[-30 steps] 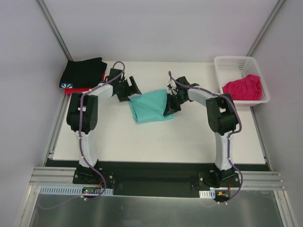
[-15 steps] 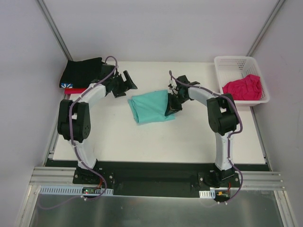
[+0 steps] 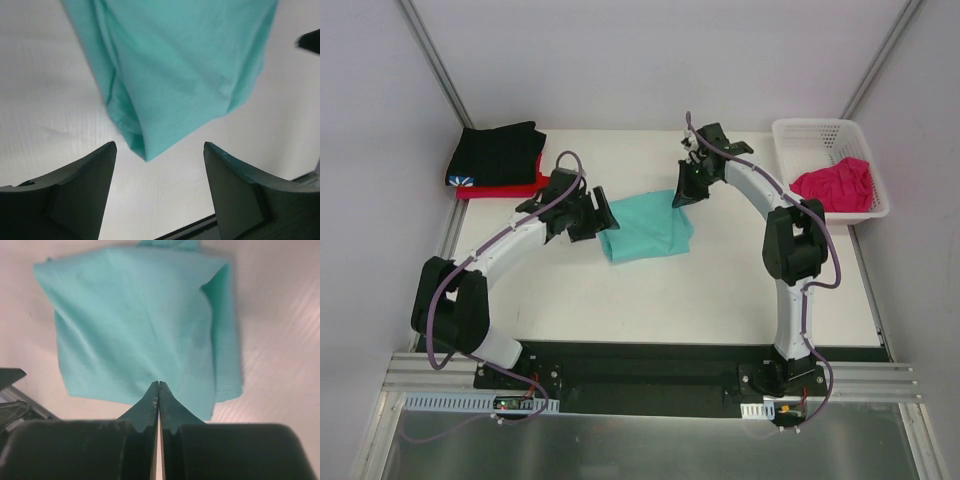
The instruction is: Fold and stack the t-shirts
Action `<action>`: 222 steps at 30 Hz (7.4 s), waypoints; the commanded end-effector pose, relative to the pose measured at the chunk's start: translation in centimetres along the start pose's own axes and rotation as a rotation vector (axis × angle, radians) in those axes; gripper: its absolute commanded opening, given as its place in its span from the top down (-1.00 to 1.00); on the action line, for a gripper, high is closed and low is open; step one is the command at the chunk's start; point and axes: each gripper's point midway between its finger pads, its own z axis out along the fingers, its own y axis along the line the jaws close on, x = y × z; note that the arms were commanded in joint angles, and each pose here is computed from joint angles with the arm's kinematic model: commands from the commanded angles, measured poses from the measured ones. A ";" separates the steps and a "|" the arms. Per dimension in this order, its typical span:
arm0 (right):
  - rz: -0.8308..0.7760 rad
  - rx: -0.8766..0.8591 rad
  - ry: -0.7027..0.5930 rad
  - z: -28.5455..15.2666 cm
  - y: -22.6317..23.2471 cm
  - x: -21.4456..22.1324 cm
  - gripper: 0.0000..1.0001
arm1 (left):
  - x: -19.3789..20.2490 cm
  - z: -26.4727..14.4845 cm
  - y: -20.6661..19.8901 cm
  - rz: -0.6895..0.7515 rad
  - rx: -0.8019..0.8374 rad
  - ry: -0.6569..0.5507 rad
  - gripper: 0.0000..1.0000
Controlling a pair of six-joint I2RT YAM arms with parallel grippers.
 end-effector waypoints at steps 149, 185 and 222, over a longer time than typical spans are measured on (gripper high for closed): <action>-0.091 0.118 0.028 -0.4 -1.8 -1.5 0.30 | -3.9 6.6 5.0 0.060 -0.307 0.056 0.31; -0.051 0.108 0.025 -1.4 -2.6 -0.7 0.54 | -5.1 4.8 4.5 0.057 -0.294 -0.044 1.00; -0.038 -0.101 0.023 1.4 4.6 -2.3 0.98 | -2.5 2.4 5.6 0.022 -0.293 -0.045 1.00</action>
